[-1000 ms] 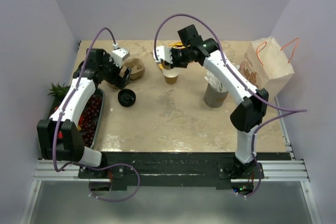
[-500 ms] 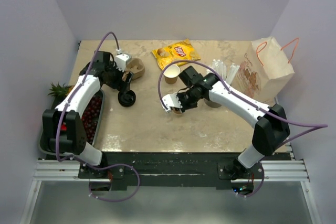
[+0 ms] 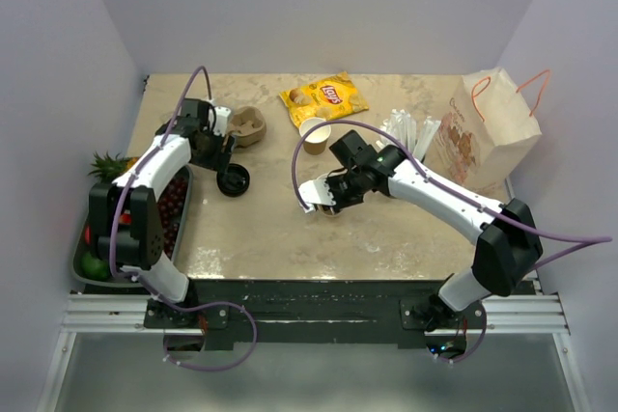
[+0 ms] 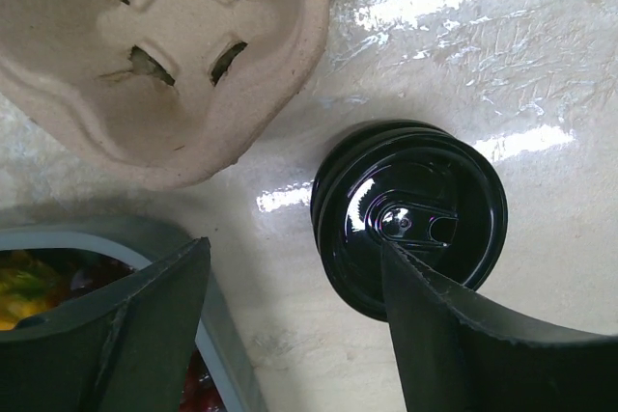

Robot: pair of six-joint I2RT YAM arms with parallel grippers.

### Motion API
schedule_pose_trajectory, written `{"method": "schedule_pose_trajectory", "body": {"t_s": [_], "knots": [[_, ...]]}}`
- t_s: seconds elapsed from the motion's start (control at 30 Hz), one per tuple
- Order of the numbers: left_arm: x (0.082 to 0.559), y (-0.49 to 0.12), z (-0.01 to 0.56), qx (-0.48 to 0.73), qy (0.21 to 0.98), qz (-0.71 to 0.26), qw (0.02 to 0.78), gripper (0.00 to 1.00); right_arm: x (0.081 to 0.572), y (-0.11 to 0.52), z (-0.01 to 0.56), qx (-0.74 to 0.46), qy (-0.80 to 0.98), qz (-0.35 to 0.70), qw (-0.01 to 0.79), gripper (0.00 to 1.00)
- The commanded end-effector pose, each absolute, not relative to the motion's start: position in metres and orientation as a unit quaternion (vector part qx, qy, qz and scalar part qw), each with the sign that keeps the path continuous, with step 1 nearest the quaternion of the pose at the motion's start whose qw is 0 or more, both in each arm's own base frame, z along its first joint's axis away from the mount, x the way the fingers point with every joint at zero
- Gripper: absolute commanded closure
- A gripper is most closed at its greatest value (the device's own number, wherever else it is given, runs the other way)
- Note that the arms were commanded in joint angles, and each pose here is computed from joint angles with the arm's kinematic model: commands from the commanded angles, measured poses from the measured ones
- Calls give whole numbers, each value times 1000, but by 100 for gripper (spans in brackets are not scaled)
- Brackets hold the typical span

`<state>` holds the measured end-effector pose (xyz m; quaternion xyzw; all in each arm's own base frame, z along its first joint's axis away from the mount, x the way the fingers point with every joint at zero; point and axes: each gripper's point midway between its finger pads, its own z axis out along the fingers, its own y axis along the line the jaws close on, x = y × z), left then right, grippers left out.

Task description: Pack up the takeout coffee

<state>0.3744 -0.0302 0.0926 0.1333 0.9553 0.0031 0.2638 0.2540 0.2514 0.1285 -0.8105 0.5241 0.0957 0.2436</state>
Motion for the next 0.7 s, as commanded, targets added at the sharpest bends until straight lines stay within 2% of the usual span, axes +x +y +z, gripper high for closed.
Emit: {"method": "schedule_pose_trajectory", "body": {"t_s": [0.0,0.1,0.2,0.3,0.43,0.6,0.67], "knots": [[382,-34,96,117,956,-7,268,27,257,258,138,-802,526,98,266,81],[381,-36,92,119,958,-12,261,32,260,258,141,-799,529,96,268,66],[380,-37,90,118,959,-14,259,36,260,257,141,-797,533,94,267,60],[382,-37,89,120,958,-14,259,39,263,256,148,-796,533,86,272,59],[384,-39,88,124,958,-18,258,44,274,265,171,-770,548,96,311,58],[387,-40,86,127,959,-20,254,54,289,281,210,-726,572,114,366,58],[390,-38,85,128,959,-16,252,55,295,285,224,-717,571,111,384,58]]}}
